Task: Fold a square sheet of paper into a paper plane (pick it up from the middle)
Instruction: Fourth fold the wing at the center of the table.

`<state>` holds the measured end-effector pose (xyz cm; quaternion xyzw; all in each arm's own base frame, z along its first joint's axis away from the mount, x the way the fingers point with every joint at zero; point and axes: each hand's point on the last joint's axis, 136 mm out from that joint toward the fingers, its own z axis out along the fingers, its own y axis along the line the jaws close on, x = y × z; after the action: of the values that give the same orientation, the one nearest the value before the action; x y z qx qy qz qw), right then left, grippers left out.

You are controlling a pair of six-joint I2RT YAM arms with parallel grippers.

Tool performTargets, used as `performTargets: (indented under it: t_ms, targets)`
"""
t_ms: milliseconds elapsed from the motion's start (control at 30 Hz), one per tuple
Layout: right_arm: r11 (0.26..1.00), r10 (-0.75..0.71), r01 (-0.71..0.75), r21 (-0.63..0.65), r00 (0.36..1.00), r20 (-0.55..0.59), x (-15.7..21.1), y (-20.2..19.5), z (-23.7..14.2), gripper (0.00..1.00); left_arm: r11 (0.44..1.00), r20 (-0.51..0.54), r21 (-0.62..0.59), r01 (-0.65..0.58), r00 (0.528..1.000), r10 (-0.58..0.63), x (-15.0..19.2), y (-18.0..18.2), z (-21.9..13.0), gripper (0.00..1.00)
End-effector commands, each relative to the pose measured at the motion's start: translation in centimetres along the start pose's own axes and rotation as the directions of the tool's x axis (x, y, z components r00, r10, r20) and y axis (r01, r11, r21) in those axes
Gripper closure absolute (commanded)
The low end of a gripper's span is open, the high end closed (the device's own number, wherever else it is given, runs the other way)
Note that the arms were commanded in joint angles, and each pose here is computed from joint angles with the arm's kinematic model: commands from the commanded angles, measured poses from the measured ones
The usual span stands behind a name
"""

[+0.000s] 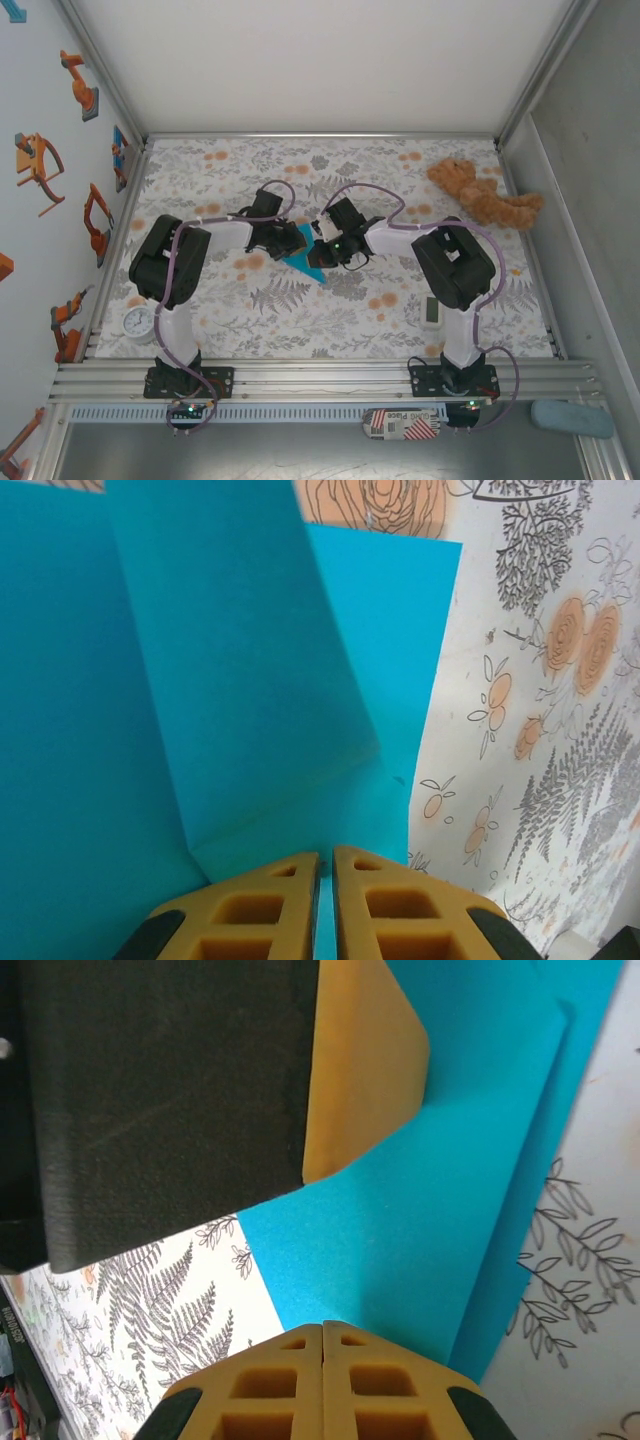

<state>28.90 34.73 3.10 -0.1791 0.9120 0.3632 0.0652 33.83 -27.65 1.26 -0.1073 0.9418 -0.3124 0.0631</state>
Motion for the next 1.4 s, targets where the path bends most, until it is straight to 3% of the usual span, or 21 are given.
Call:
performTargets:
  t_ms: [0, 633, 1367]
  targets:
    - [0.998, 0.030, -0.032, 0.046, 0.999, 0.037, -0.9, -0.4, -1.0, 0.97, 0.972, -0.048, -0.228, 0.055, 0.997, -0.067, 1.8, 5.4, 1.1, 0.86]
    - [0.995, 0.066, -0.062, 0.079, 0.996, -0.052, 1.7, -1.6, -0.6, 1.00, 0.882, -0.077, -0.463, 0.085, 0.988, -0.136, 2.6, 8.8, 0.9, 0.86]
    - [0.994, 0.083, -0.072, 0.083, 0.988, -0.130, 5.7, -2.0, -1.7, 1.00, 0.855, -0.090, -0.510, 0.090, 0.984, -0.156, 3.2, 10.6, 1.8, 0.86]
